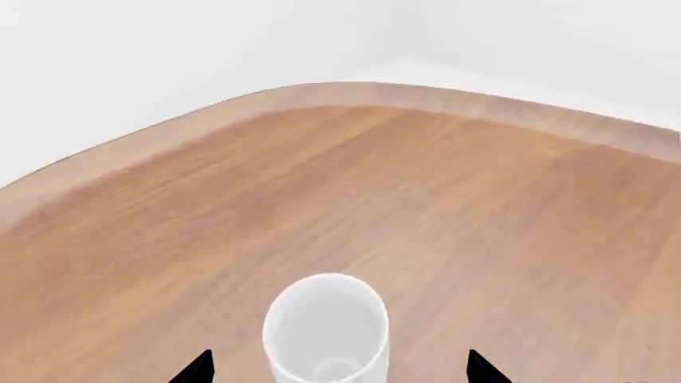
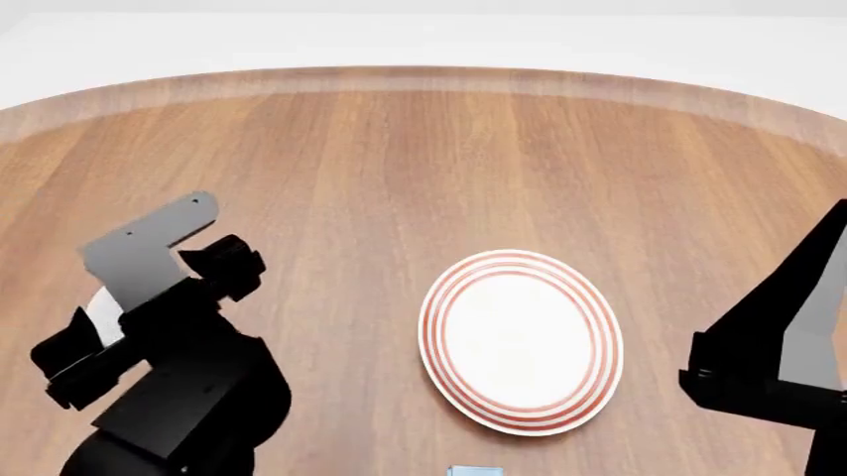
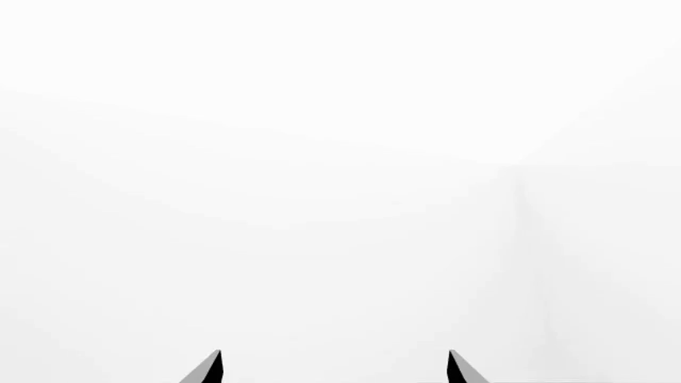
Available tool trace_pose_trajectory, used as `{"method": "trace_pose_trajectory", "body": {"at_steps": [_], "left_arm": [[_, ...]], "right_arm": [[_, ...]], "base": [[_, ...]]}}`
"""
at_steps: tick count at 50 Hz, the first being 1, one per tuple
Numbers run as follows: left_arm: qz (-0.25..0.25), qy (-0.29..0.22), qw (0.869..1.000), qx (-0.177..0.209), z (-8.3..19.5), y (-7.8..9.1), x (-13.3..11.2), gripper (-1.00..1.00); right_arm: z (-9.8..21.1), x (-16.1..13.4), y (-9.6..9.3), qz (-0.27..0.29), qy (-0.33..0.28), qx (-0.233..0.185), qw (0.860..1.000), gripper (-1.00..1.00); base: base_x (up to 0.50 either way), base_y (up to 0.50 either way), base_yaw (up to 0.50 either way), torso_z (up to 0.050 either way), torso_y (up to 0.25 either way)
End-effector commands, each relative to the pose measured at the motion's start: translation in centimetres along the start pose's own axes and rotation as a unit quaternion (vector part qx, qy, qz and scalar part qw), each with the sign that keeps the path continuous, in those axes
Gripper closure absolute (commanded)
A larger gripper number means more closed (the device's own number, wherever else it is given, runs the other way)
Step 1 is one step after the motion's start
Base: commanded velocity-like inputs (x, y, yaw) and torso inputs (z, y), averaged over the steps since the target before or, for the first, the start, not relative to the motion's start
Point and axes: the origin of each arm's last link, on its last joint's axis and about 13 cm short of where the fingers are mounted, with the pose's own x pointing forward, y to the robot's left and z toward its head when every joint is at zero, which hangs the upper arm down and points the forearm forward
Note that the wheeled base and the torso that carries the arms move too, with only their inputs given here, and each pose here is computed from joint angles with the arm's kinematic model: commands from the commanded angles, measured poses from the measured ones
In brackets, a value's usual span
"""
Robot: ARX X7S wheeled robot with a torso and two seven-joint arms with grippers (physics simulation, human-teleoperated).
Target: Pick up the white mug and put it on the plate, and put the chocolate pudding to the right of the plate.
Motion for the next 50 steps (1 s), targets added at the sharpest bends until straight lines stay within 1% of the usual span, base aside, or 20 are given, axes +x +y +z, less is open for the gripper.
{"method": "trace_pose_trajectory", "body": {"at_steps": [1,3,4,6,9,13,20,28,29,35,37,47,50], "left_arm": [[0.054,0.038,0.998,0.012,-1.5,-1.3,0.8,-1.0],[0.04,0.048,0.998,0.017,-1.8,-1.6,0.7,-1.0],[0.045,0.046,0.998,0.028,-1.9,-1.6,0.7,-1.0],[0.044,0.048,0.998,0.022,-2.1,-1.7,0.7,-1.0],[0.046,0.058,0.997,0.028,-2.7,-1.8,1.0,-1.0],[0.034,0.066,0.997,0.028,-3.0,-2.1,1.2,-1.0],[0.001,0.069,0.998,0.014,-3.6,-2.5,1.4,-1.0],[0.002,0.075,0.997,0.009,-4.5,-2.7,2.3,-1.0],[-0.011,0.075,0.997,0.004,-4.6,-2.7,2.3,-1.0],[0.002,0.08,0.997,0.002,-5.1,-3.1,2.9,-1.0],[0.012,0.081,0.997,-0.005,-5.1,-3.2,3.3,-1.0],[0.032,0.091,0.995,-0.02,-5.5,-3.6,4.7,-1.0],[0.038,0.098,0.994,-0.018,-5.9,-3.6,5.0,-1.0]], "right_arm": [[0.0,-0.1,0.0,0.002,0.002,0.003,1.0,-1.0],[0.0,-0.1,0.0,0.003,0.002,0.004,1.0,-1.0],[0.0,-0.1,0.0,0.003,0.002,0.004,1.0,-1.0],[0.0,-0.1,0.0,0.004,0.004,0.004,1.0,-1.0],[0.0,-0.1,0.0,0.004,0.004,0.004,1.0,-1.0],[0.0,-0.1,0.1,0.005,0.005,0.004,1.0,-1.0],[0.0,-0.1,0.1,0.006,0.006,0.005,1.0,-1.0],[0.0,0.0,0.0,0.005,0.006,0.004,1.0,-1.0],[0.0,-0.1,0.1,0.006,0.006,0.004,1.0,-1.0],[-0.1,-0.1,0.1,0.007,0.007,0.003,1.0,-1.0],[-0.1,-0.1,0.1,0.007,0.007,0.002,1.0,-1.0],[-0.1,-0.1,0.0,0.006,0.006,0.002,1.0,-1.0],[-0.1,-0.1,0.0,0.006,0.006,0.003,1.0,-1.0]], "base": [[0.0,0.0,0.0,0.0,0.0],[0.0,0.0,0.0,0.0,0.0],[0.0,0.0,0.0,0.0,0.0],[0.0,0.0,0.0,0.0,0.0],[0.0,0.0,0.0,0.0,0.0],[0.0,0.0,0.0,0.0,0.0],[0.0,0.0,0.0,0.0,0.0],[0.0,0.0,0.0,0.0,0.0],[0.0,0.0,0.0,0.0,0.0],[0.0,0.0,0.0,0.0,0.0],[0.0,0.0,0.0,0.0,0.0],[0.0,0.0,0.0,0.0,0.0],[0.0,0.0,0.0,0.0,0.0]]}}
